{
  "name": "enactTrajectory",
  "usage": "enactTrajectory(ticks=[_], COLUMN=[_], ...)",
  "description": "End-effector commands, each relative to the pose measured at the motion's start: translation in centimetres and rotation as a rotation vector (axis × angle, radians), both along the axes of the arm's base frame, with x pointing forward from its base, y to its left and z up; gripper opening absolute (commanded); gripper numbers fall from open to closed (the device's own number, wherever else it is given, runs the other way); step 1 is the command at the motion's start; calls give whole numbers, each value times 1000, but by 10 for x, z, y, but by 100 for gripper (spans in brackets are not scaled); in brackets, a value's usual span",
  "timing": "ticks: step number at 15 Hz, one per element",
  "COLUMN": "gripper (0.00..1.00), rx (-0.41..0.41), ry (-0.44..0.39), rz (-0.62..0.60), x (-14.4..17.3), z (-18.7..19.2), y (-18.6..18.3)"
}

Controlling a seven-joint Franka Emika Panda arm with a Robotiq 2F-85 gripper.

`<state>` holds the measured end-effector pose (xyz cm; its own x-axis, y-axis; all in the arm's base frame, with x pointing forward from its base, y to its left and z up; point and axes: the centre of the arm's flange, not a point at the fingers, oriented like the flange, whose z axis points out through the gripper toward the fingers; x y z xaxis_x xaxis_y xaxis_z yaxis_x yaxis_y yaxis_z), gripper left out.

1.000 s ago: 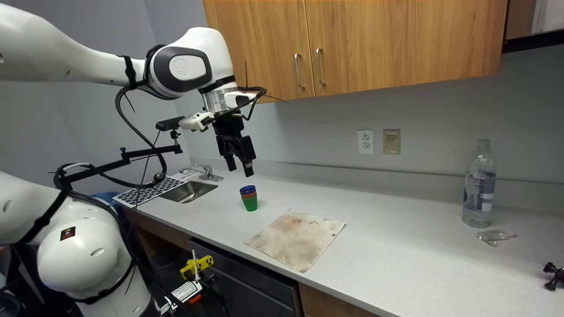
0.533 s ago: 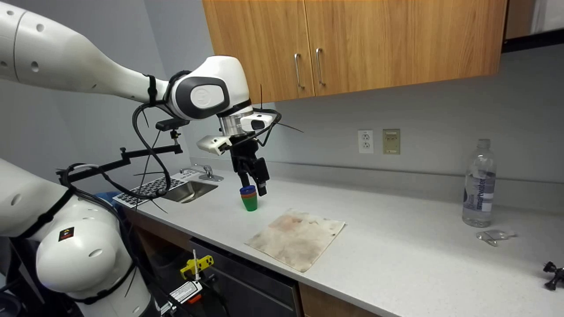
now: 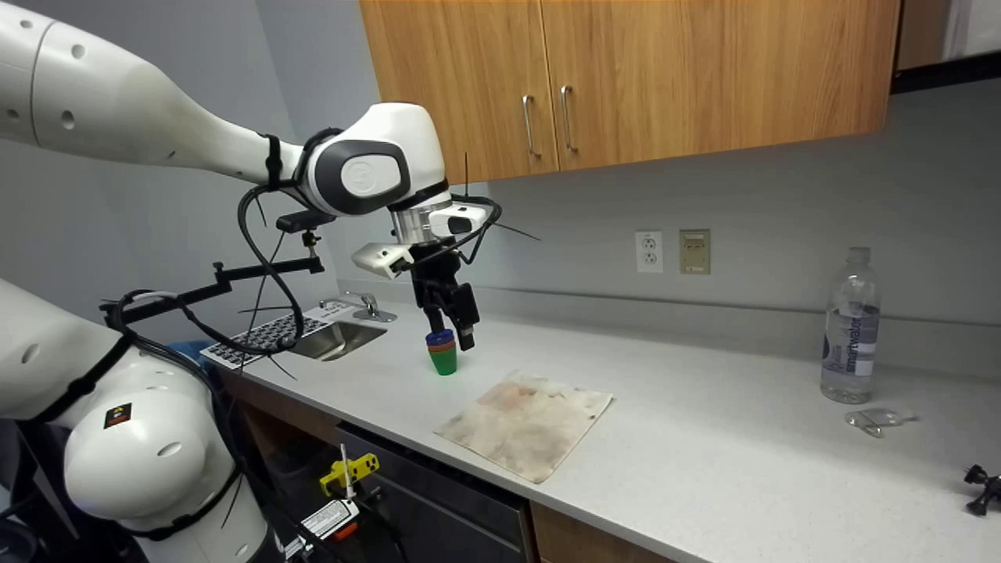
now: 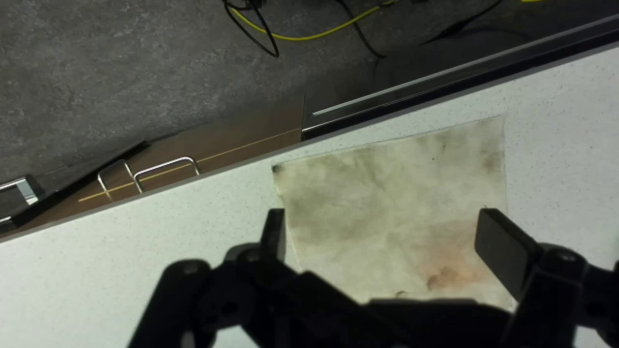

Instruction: Fold the white towel twice

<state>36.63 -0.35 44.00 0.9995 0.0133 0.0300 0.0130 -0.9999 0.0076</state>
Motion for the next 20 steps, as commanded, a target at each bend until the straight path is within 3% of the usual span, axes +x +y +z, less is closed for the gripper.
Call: enactTrajectory(ticks=[1,5,10,12,20], gripper=[100,100,100,100,100], rx=[50,81,86,64,65], ry=[-16,-30,24,33,56], rz=[-32,-56,-97,-100,-131], x=[23,43,55,45,62], z=[-34,-79,-137,-128,-155], y=[-8,-16,-26,-22,-28])
